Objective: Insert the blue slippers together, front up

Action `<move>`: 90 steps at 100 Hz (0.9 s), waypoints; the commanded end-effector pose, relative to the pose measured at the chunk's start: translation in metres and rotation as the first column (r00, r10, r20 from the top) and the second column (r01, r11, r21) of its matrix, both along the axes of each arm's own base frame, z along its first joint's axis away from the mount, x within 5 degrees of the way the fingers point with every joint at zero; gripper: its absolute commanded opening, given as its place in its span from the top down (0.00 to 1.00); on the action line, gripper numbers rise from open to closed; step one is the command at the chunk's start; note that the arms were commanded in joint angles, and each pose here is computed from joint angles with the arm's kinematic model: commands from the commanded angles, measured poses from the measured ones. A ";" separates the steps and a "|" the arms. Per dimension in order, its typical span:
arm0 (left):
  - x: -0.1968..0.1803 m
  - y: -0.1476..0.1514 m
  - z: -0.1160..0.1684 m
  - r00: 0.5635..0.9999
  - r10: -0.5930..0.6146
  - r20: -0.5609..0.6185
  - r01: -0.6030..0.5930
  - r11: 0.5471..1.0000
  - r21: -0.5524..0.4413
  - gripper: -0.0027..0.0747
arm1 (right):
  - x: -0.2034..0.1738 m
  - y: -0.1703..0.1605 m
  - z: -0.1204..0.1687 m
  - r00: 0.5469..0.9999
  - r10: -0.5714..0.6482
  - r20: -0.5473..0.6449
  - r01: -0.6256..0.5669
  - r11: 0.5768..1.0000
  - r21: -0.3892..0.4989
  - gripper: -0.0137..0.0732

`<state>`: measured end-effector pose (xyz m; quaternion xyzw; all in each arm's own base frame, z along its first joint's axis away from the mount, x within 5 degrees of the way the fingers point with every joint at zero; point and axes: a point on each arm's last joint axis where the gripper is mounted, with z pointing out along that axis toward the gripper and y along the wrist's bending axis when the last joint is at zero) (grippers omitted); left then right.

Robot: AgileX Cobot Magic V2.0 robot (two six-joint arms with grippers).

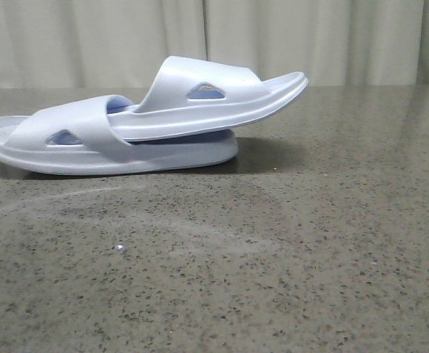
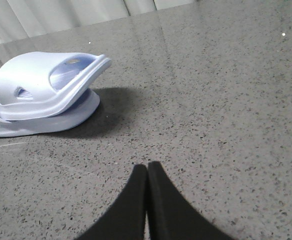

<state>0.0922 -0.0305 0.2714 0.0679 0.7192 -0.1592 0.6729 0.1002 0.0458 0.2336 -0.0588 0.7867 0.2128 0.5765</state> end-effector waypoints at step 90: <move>-0.007 0.009 0.003 0.997 0.081 0.005 -0.081 0.995 0.051 0.95 | 0.001 0.001 0.009 1.000 0.001 0.026 -0.001 1.000 0.007 0.93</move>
